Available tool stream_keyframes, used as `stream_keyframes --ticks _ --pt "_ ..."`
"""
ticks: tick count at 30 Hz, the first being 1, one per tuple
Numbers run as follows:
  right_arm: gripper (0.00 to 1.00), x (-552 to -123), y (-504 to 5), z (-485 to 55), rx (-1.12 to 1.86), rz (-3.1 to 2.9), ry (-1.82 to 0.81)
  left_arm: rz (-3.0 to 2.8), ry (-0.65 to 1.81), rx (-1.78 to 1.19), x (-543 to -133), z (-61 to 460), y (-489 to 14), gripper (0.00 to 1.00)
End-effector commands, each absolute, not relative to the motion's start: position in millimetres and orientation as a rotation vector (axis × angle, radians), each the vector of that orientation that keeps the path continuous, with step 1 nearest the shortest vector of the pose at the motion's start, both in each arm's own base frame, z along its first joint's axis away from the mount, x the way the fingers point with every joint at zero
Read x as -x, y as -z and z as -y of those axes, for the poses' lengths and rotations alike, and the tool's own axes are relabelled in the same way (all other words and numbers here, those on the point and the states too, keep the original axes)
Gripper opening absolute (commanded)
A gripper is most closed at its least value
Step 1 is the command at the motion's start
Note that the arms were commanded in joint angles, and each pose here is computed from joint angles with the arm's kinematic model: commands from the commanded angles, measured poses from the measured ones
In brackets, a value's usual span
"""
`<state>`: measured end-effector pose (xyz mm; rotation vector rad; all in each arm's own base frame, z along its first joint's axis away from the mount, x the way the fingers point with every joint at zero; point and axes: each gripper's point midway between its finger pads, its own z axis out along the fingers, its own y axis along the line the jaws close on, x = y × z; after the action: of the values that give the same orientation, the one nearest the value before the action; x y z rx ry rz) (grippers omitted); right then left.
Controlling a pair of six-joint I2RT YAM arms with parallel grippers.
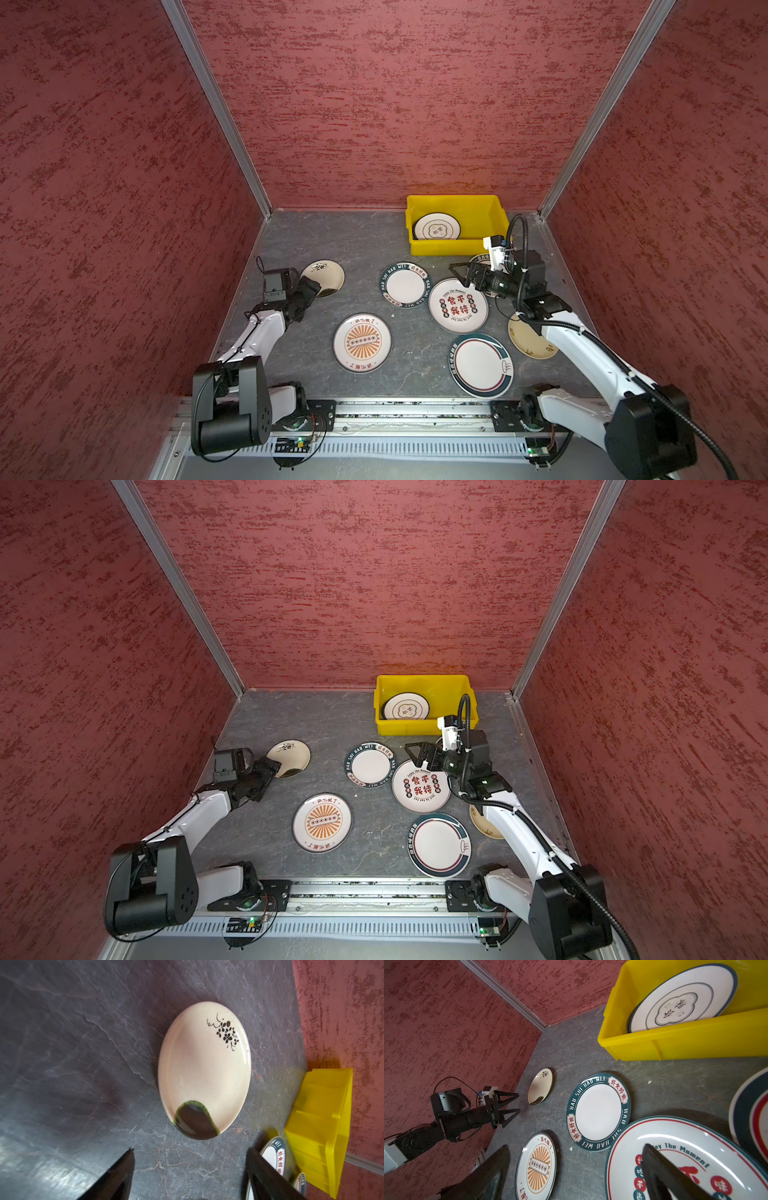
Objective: Place the plates into the plastic bin on the countertop
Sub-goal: Pick up the plate from the middle-left of the table.
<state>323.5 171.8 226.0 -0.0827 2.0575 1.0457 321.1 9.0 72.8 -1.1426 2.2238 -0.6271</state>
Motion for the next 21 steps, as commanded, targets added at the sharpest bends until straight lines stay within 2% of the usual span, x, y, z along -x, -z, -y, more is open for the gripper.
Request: stream_keyframes --ticks 1,3,17,21 --pt "0.99 -322 -239 -176 0.112 -2.007 -1.078 -2.156 0.714 1.108 -336 -10 -76 0.71" --pt "0.99 -322 -238 -174 0.101 -2.01 -1.066 -2.144 0.74 1.112 -340 -10 -73 0.62" --pt "0.99 -325 -239 -164 0.047 -2.014 -1.0 -2.147 0.711 1.204 -352 -19 -42 0.56" --pt "0.99 -325 -239 -164 0.037 -2.018 -0.997 -2.154 0.709 1.22 -354 -20 -34 0.5"
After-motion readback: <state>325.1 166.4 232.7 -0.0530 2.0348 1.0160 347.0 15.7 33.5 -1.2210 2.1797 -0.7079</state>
